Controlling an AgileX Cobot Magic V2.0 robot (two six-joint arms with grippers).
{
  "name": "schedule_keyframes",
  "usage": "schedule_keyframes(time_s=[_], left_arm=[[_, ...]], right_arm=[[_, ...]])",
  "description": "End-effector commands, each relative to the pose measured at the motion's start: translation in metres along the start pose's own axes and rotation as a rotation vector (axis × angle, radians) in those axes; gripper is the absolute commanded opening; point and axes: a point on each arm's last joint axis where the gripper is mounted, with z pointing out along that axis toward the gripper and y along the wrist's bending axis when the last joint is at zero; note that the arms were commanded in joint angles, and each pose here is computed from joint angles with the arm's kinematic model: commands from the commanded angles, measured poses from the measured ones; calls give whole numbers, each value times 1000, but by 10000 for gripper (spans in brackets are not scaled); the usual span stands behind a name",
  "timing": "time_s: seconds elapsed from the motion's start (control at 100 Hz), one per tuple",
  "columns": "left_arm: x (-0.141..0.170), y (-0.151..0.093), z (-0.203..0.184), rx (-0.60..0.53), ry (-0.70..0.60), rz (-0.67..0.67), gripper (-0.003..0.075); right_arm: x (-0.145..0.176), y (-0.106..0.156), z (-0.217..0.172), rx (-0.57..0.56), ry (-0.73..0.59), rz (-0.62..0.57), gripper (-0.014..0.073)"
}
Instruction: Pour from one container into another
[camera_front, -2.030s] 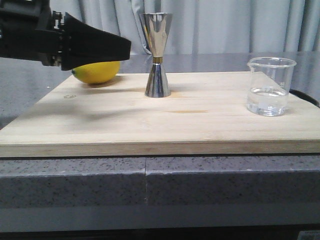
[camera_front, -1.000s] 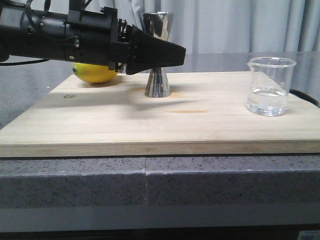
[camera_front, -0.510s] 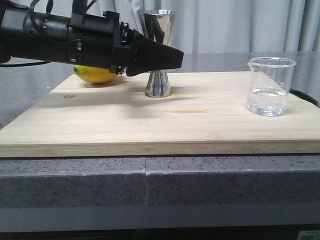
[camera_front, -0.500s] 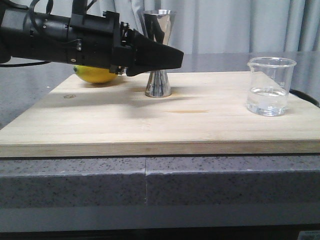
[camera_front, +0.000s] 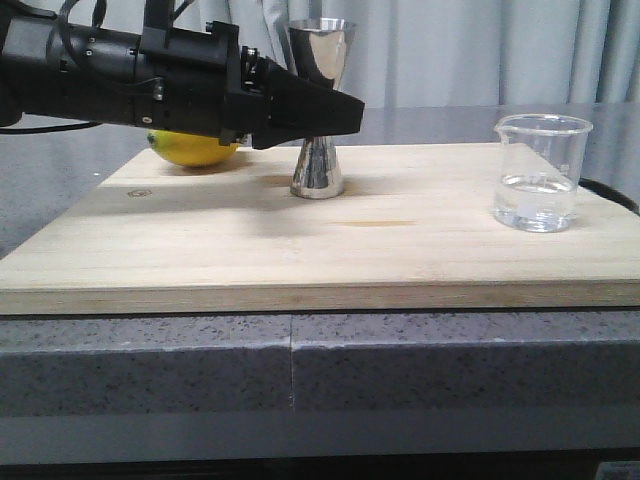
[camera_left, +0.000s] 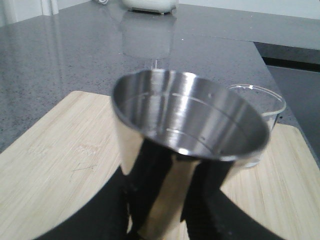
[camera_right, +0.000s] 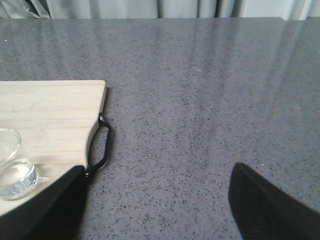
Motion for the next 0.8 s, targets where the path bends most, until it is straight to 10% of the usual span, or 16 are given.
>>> schedule_keyframes(time_s=[0.0,0.79], left_arm=[[-35,-8,-2,50,-160,24,216],[-67,-23,-13,82,-210,2,216]], right_arm=[[-17,0,-2,3,-95,-8,535],[-17,0,-2,3,-94,-8,535]])
